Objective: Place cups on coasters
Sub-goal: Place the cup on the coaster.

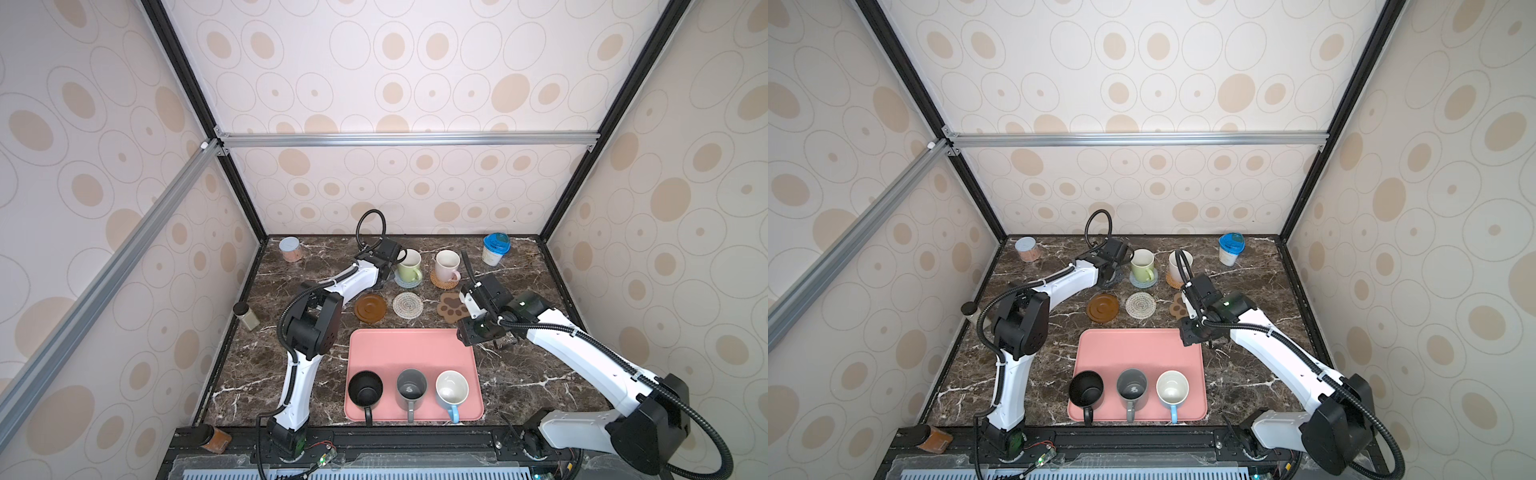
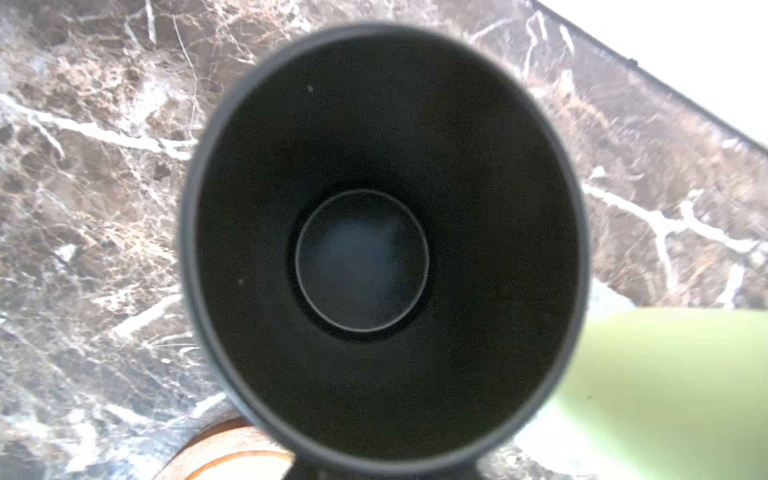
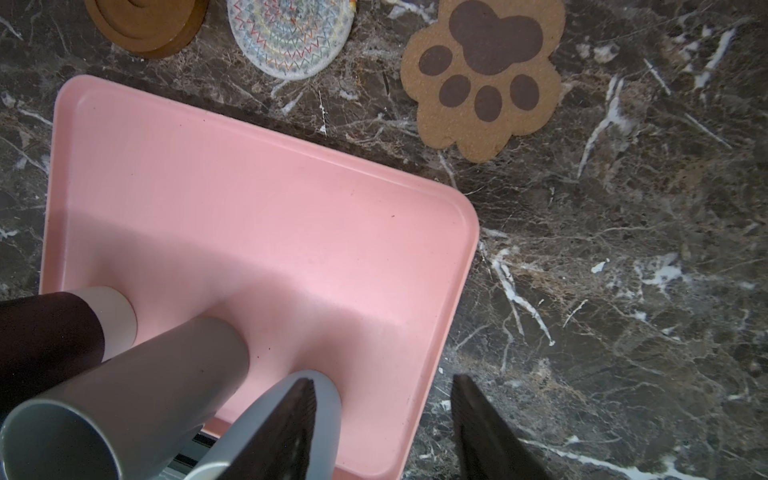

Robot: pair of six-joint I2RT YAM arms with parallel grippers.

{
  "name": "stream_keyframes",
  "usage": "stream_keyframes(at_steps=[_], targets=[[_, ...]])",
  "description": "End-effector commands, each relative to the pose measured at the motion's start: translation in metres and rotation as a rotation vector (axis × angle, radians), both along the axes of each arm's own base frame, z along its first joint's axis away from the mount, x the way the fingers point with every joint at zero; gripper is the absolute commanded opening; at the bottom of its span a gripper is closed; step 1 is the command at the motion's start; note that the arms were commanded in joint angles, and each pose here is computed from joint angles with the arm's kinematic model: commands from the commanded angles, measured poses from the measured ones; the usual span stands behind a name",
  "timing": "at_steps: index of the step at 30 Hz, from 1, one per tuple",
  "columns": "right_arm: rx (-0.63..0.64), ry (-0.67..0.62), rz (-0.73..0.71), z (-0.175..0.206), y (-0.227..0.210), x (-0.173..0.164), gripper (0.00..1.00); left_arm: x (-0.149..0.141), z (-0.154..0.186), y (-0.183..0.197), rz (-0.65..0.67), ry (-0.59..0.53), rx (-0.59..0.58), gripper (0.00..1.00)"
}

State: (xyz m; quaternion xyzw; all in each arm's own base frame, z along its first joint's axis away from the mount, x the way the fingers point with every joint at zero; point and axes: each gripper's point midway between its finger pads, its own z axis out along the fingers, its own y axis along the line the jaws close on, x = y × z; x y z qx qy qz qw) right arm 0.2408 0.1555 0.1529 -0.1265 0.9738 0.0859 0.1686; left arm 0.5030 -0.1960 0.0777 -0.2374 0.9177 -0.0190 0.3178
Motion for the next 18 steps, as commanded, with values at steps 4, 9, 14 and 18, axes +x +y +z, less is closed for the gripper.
stream_keyframes(at_steps=[4, 9, 14, 18], targets=[[-0.012, -0.014, -0.015, 0.009, -0.006, -0.004, 0.56, 0.001, -0.001, 0.001, 0.01, -0.008, 0.013, 0.37], [-0.026, -0.022, -0.02, 0.011, -0.01, -0.005, 0.56, -0.002, 0.001, -0.001, 0.005, -0.016, -0.003, 0.38], [-0.041, -0.032, -0.029, 0.013, -0.014, -0.005, 0.56, -0.005, 0.003, -0.008, -0.016, -0.023, -0.041, 0.39], [-0.04, -0.035, -0.038, 0.015, -0.015, -0.005, 0.56, -0.006, 0.003, -0.014, -0.03, -0.021, -0.067, 0.41]])
